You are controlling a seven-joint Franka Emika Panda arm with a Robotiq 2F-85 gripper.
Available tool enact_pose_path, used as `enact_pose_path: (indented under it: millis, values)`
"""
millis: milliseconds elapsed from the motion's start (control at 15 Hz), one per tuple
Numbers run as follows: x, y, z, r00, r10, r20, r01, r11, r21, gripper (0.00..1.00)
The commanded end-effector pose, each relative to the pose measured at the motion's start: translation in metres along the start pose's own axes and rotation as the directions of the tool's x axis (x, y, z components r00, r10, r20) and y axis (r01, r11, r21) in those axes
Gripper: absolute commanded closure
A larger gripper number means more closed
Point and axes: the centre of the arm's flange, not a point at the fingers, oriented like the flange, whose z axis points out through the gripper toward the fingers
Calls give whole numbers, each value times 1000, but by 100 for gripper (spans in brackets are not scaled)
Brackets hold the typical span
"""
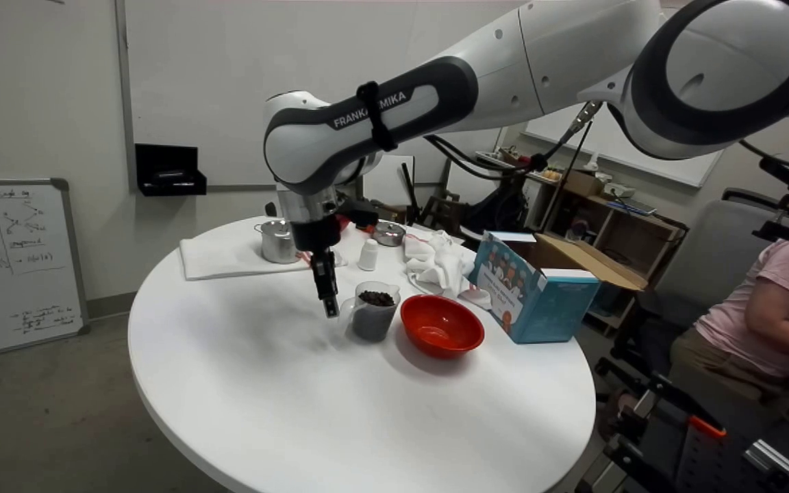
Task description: Pour some contents from the jug into the red bowl
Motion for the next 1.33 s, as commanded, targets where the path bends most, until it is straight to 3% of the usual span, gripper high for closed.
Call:
enact_pose_path:
  millis: [0,800,1133,1267]
  values:
    - [9,4,-7,1000,-20,-22,20,1000,22,0]
    - [-34,-11,-12,974,-206,93,197,976,90,0]
    - [-45,-14,-29,962,-249,109,241,967,81,0]
    - [-50,-19,-35,943,-303,141,296,953,67,0]
